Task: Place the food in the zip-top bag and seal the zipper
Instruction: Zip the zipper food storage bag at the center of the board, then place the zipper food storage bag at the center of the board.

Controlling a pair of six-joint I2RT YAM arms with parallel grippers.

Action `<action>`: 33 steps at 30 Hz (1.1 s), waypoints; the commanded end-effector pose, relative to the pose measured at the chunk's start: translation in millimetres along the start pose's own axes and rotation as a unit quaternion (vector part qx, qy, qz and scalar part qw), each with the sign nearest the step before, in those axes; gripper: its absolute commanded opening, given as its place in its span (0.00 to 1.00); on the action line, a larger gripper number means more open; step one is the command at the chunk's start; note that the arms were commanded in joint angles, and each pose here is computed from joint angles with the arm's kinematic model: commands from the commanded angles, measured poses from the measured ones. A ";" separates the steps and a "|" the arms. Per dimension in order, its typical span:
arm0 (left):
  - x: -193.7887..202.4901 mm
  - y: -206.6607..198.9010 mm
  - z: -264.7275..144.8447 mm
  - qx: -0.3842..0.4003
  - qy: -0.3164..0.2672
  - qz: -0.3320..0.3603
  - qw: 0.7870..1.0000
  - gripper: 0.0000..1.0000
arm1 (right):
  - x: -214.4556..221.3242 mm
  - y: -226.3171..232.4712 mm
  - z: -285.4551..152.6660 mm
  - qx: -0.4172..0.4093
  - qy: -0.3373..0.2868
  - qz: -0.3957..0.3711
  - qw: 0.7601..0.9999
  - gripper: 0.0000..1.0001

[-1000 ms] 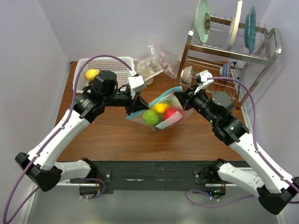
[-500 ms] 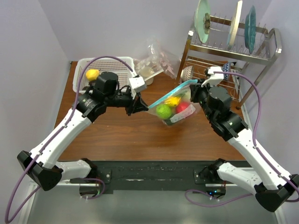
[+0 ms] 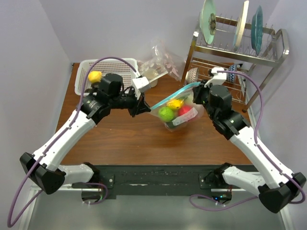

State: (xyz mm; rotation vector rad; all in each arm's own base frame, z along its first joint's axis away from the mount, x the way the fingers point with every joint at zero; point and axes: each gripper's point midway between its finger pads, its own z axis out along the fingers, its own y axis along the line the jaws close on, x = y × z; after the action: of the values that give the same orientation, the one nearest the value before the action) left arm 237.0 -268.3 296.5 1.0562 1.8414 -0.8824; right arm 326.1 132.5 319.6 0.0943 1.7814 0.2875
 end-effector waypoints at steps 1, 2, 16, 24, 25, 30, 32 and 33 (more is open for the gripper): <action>29.6 31.1 -2.9 -0.081 0.045 -0.086 0.992 0.00 | -23.5 3.0 20.4 -0.002 -0.041 0.035 0.999 0.00; 29.4 42.0 -3.1 -0.103 0.042 -0.092 0.990 0.00 | -23.0 9.5 22.8 -0.017 -0.040 0.038 0.998 0.00; 44.8 146.7 -67.1 -0.332 0.027 -0.170 0.928 0.00 | 24.9 103.0 97.1 -0.178 0.055 0.084 0.979 0.00; 52.4 200.3 -93.1 -0.401 0.027 -0.187 0.897 0.00 | 37.9 144.0 132.7 -0.219 0.065 0.086 0.970 0.00; 49.3 209.3 -92.2 -0.405 0.024 -0.187 0.895 0.00 | 39.3 148.5 135.0 -0.223 0.065 0.085 0.969 0.08; 39.1 226.1 -95.8 -0.419 0.012 -0.184 0.889 1.00 | 37.6 154.1 144.5 -0.218 0.083 0.070 0.970 0.70; 26.3 219.9 -101.6 -0.417 -0.011 -0.174 0.892 1.00 | 31.5 151.0 139.1 -0.214 0.079 0.061 0.972 0.72; 21.6 216.9 -104.1 -0.416 -0.020 -0.171 0.893 1.00 | 21.9 146.5 128.3 -0.214 0.070 0.051 0.973 0.73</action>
State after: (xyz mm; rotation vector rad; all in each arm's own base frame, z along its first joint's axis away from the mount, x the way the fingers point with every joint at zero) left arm 385.6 -82.8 228.2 0.1807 2.2686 -0.1940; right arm 441.6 307.8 247.9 -0.1083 1.9393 0.7726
